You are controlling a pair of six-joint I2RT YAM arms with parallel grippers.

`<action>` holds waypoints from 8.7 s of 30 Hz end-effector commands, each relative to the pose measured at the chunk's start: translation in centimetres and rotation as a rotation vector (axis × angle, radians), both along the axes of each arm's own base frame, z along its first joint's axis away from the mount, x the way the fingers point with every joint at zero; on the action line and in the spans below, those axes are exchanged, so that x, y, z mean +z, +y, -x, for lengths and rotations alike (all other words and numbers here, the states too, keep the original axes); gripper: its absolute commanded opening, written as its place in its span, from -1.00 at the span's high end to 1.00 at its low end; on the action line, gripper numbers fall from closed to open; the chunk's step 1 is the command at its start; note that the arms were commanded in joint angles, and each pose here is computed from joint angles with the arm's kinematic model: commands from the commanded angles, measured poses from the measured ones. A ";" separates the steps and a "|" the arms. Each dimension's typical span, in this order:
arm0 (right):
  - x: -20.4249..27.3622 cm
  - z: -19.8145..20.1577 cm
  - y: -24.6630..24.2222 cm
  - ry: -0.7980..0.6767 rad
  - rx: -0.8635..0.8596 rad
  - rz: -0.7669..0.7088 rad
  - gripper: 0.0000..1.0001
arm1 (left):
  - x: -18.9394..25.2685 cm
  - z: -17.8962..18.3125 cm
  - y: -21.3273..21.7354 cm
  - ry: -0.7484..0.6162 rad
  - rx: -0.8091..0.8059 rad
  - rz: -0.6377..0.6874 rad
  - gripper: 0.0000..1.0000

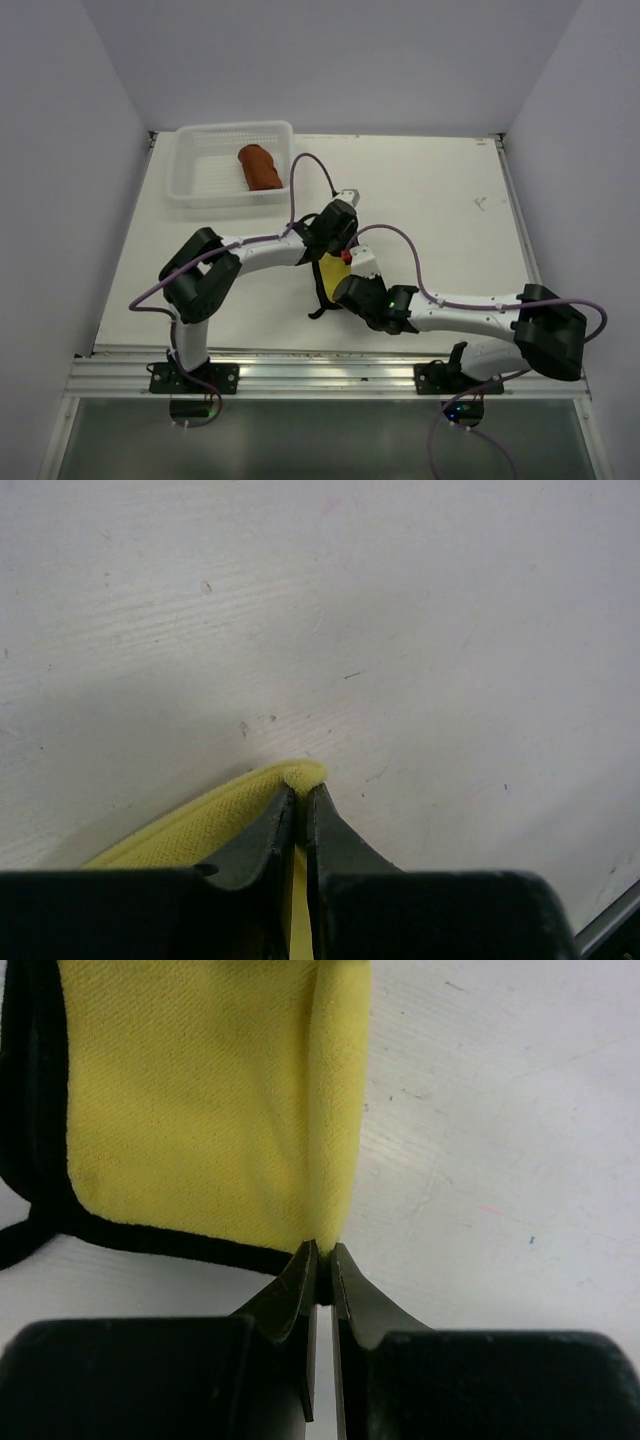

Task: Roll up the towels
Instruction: Roll the towel

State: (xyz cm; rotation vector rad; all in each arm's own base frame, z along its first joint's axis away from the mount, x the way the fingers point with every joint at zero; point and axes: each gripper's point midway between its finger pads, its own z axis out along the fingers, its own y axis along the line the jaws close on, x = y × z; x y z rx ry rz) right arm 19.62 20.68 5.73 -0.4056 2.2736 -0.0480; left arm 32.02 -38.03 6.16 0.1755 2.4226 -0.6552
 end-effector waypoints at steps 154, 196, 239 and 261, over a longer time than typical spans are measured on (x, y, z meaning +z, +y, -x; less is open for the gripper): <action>-1.7 -3.2 4.3 0.561 -0.256 -0.963 0.16 | -5.4 1.2 9.0 -0.112 0.103 0.231 1.00; -5.5 0.9 5.3 0.647 -0.214 -0.833 0.88 | -6.2 1.1 10.2 -0.111 0.157 0.181 1.00; 0.8 -0.4 4.1 -0.083 -0.041 -0.252 1.00 | 5.5 1.5 8.5 0.026 0.049 0.084 0.09; -0.9 0.6 5.7 -0.073 -0.027 -0.222 1.00 | 3.6 4.6 7.2 0.115 -0.023 -0.039 0.00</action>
